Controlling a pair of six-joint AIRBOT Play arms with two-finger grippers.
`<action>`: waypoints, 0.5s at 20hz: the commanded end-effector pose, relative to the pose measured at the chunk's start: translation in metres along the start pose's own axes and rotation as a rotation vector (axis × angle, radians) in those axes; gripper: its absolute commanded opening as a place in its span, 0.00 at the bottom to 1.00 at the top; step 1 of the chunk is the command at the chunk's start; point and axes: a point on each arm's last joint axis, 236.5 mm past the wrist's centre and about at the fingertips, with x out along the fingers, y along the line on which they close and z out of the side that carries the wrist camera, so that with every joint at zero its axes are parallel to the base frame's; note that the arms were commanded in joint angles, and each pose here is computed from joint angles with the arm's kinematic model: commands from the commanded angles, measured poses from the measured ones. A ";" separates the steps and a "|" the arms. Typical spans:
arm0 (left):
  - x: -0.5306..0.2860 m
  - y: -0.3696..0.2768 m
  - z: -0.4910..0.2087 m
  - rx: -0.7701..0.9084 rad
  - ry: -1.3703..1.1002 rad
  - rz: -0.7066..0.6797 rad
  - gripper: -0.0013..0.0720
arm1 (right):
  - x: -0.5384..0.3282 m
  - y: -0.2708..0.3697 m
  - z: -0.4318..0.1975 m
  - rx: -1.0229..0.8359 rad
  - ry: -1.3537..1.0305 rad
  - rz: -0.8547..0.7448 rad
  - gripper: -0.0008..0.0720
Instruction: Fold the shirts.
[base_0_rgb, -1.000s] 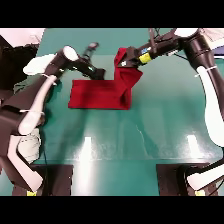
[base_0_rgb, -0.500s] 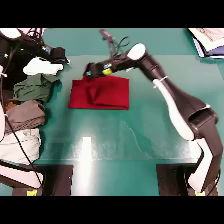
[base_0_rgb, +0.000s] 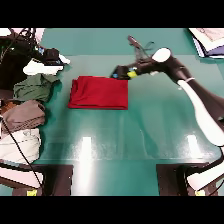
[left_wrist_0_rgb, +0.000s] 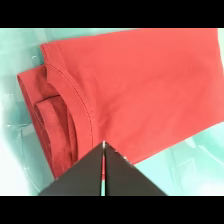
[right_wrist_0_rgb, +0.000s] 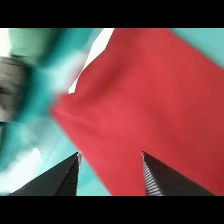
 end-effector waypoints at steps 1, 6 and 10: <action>0.000 -0.001 0.002 0.004 -0.007 -0.001 0.05 | -0.043 -0.085 -0.042 0.204 0.038 -0.113 0.93; 0.006 -0.015 0.013 0.036 -0.049 -0.006 0.05 | -0.026 -0.122 -0.087 0.366 0.111 -0.119 0.93; 0.014 -0.032 0.013 0.069 -0.044 -0.023 0.05 | 0.022 -0.099 -0.072 0.389 0.090 0.004 0.88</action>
